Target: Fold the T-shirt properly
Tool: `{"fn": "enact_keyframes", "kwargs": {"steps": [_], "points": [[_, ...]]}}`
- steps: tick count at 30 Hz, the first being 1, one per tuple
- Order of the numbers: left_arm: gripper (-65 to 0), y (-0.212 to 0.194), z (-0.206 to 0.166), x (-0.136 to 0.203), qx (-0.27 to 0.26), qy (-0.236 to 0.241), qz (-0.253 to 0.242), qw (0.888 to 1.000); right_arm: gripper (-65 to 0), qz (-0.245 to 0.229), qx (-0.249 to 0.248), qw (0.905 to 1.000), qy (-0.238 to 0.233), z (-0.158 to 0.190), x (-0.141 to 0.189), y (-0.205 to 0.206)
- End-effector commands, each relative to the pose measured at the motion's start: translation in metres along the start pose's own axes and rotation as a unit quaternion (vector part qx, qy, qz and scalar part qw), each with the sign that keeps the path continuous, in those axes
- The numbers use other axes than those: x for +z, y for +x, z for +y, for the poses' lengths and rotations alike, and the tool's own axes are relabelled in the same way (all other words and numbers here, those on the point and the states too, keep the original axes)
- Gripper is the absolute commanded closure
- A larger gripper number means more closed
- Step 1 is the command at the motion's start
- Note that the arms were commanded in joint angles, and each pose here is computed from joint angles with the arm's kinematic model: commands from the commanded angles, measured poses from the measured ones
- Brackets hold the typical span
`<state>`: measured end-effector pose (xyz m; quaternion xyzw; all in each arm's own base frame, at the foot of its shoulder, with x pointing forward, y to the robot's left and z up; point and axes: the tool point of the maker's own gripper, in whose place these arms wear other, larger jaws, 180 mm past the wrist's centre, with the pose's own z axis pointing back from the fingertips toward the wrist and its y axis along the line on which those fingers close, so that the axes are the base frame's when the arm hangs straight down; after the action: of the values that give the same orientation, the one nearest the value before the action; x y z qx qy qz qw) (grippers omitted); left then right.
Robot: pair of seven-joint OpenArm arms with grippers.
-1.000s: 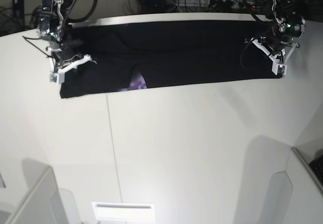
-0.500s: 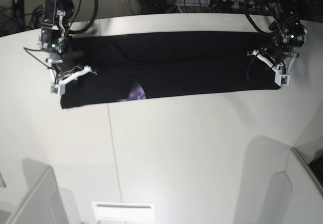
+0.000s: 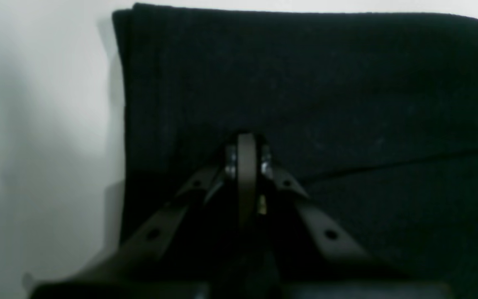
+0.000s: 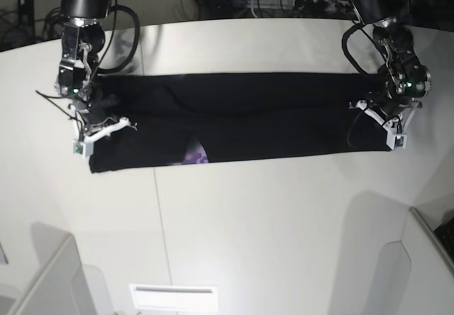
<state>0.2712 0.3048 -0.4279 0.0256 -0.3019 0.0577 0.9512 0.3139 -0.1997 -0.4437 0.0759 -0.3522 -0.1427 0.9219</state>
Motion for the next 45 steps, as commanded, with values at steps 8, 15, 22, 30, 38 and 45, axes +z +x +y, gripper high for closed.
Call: {"fn": "enact_keyframes", "kwargs": {"steps": [8,15,22,30,38,45], "points": [[0.0,0.008,0.009,-0.002,-0.003,0.021,0.019,1.0,0.0,0.013,-0.004,0.9999,-0.006,0.006,-0.008,0.005],[0.0,0.037,0.015,0.032,-0.034,0.047,-0.04,0.997,0.0,-0.026,0.011,0.9996,0.007,0.015,0.012,0.024],[0.0,0.06,0.017,0.067,-0.051,0.066,-0.077,0.994,0.0,-0.087,0.041,0.9945,0.042,0.042,0.047,0.045],[0.0,0.05,0.047,0.11,0.043,0.032,-0.118,0.992,0.0,-0.116,0.072,0.9886,0.063,0.056,0.076,0.053],[-38.8,0.041,0.063,0.125,0.072,0.015,-0.13,0.989,0.0,-0.105,0.072,0.99,0.061,0.054,0.077,0.041],[-65.0,0.02,0.069,0.104,0.113,0.002,-0.107,0.988,0.0,-0.09,0.084,0.9892,0.08,0.069,0.075,0.029]]}}
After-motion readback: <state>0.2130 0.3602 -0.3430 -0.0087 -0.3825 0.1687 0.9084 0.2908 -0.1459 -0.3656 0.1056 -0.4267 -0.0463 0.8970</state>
